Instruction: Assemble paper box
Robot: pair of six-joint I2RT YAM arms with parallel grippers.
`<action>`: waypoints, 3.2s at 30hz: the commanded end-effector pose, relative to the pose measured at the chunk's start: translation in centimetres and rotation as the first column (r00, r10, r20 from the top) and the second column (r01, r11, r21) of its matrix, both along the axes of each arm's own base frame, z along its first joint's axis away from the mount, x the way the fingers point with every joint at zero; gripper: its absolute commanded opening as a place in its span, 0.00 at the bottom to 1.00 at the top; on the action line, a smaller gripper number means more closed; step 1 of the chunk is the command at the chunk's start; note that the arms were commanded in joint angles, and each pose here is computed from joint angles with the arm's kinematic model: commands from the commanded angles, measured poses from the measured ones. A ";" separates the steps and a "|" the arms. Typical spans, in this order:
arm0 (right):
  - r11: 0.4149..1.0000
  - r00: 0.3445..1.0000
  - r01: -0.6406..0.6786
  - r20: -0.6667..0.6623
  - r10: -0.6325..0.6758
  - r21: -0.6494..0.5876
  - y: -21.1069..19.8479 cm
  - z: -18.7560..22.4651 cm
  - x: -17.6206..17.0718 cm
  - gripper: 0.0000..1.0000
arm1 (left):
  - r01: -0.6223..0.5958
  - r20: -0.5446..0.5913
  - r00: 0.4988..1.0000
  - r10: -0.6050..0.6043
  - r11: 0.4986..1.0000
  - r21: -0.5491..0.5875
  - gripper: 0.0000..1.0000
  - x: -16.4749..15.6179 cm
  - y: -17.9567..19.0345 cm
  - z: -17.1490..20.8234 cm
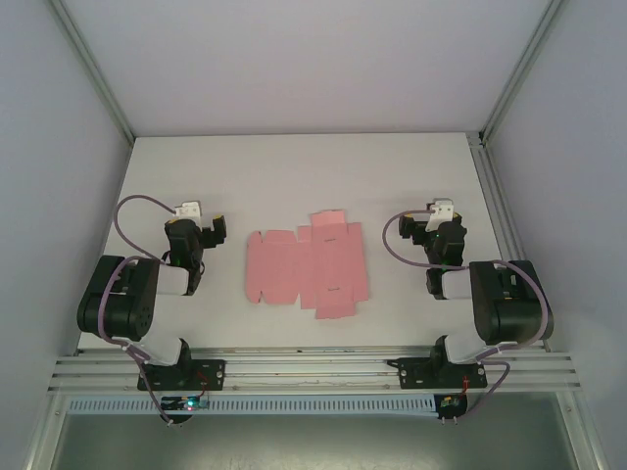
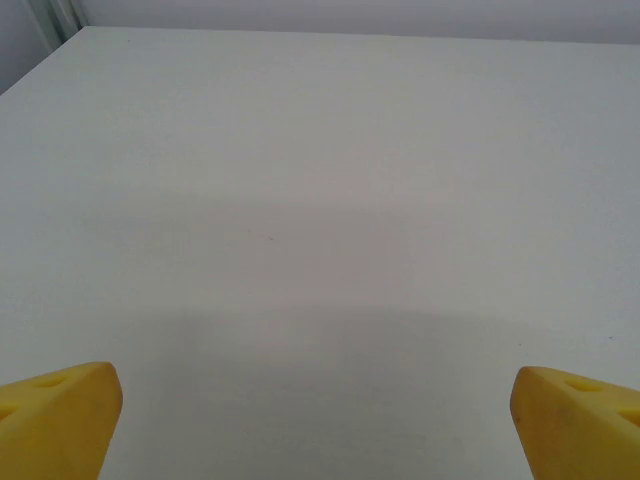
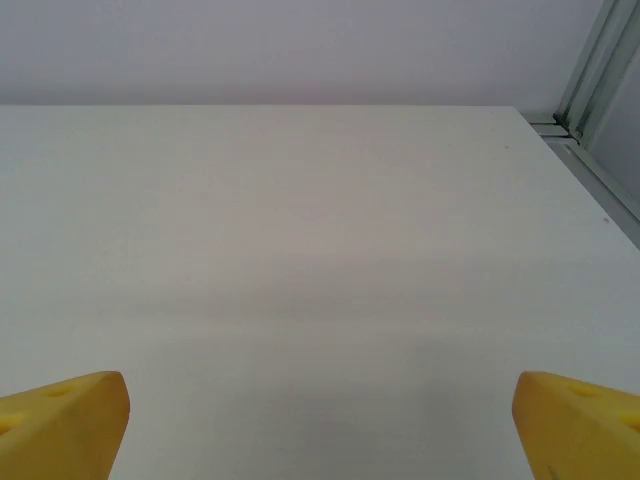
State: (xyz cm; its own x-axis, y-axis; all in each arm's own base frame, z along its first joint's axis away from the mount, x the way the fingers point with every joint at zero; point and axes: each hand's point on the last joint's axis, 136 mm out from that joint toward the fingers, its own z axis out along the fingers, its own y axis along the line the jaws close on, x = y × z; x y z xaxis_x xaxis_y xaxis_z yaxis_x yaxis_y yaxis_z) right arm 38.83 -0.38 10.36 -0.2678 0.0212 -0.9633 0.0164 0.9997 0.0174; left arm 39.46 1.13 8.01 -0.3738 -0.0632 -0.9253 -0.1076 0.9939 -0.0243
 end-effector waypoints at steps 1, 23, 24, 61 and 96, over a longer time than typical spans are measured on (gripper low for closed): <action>1.000 0.999 -0.003 0.032 0.004 -0.011 0.3 1.0 0.2 0.98 | -0.005 0.017 1.000 0.005 1.000 0.018 1.00 0.1 0.4 0.7; 1.000 1.000 -0.005 0.030 0.006 -0.004 0.2 1.0 0.3 0.98 | -0.004 0.014 1.000 0.004 1.000 0.018 1.00 0.2 0.4 0.7; 1.000 0.999 -0.008 0.031 0.008 -0.004 0.3 1.0 0.3 0.98 | -0.004 0.014 1.000 0.003 1.000 0.018 1.00 0.2 0.4 0.6; 0.883 0.647 -0.121 -0.638 0.416 0.453 17.1 -4.9 -8.0 0.79 | 0.115 -0.458 0.812 -0.361 0.869 -0.481 1.00 -10.0 -13.2 -0.1; 0.876 0.506 -0.090 -0.736 0.450 0.473 18.4 -11.2 -11.2 0.50 | 0.233 -0.276 0.759 -0.590 0.641 -0.731 0.77 -10.5 -19.3 0.3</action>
State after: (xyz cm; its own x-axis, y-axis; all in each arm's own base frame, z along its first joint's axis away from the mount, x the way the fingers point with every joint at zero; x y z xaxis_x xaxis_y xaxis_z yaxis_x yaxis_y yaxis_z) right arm 29.53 18.57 2.12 -0.9377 0.0770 -0.3389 -0.1111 0.8575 0.5023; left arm 28.59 -17.01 5.90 -0.8842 -0.2570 -0.3902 0.0752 0.7459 -0.6617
